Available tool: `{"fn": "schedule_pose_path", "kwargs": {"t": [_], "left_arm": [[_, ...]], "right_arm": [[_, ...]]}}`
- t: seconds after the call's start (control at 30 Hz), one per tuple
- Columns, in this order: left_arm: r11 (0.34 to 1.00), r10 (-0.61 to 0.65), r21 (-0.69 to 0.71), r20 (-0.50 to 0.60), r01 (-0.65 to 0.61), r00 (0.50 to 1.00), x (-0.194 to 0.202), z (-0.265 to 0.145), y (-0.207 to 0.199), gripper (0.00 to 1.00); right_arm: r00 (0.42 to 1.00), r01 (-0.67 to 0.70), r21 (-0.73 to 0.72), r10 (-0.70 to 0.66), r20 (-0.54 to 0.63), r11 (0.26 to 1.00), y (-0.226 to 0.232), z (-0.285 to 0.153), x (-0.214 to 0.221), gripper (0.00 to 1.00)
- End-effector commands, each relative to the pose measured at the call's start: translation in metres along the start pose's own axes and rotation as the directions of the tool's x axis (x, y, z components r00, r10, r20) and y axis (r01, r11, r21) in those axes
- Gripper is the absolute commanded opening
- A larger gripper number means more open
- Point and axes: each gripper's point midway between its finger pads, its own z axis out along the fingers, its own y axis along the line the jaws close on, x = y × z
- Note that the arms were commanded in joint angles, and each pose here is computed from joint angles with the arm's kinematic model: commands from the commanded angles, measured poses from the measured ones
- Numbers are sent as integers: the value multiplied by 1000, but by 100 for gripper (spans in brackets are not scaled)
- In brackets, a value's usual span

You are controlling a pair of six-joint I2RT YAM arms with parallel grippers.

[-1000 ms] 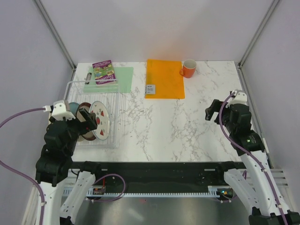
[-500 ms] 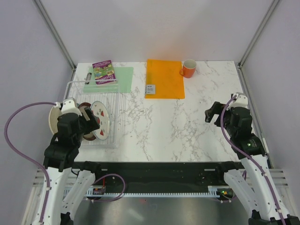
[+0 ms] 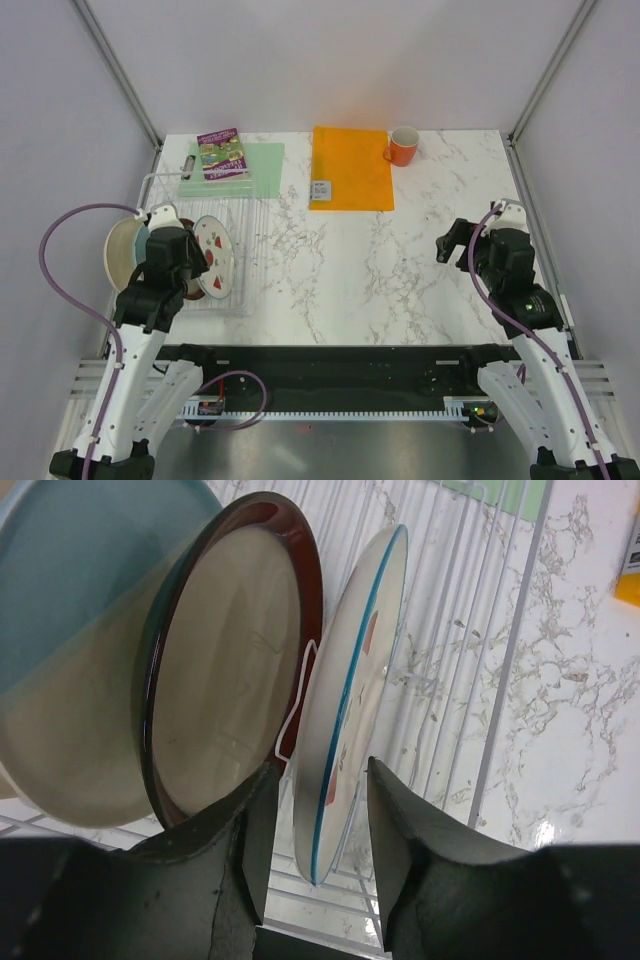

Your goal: Unload the plates from the dish rack

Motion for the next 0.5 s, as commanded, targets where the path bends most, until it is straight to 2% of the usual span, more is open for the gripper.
{"fn": "schedule_pose_path", "kwargs": {"t": [0.0,0.23,0.4,0.43,0.47], "left_arm": [[999,-34,-35,82,37,996,-24,6,0,47],[994,-37,-103,12,38,999,-17,27,0,40],[984,-56,-169,-13,53,998,-12,39,4,39],[982,-60,-178,-6,58,998,-13,39,6,33],[979,-63,-195,5,63,998,-14,39,9,19]], "right_arm": [[1000,-20,-1,20,24,1000,1,-1,-4,98],[1000,-20,0,20,8,1000,0,6,2,98],[1000,-11,-19,11,-14,1000,4,11,6,98],[1000,-10,-21,9,-14,1000,4,11,6,98],[1000,-8,-24,7,-15,1000,5,12,6,98]]}}
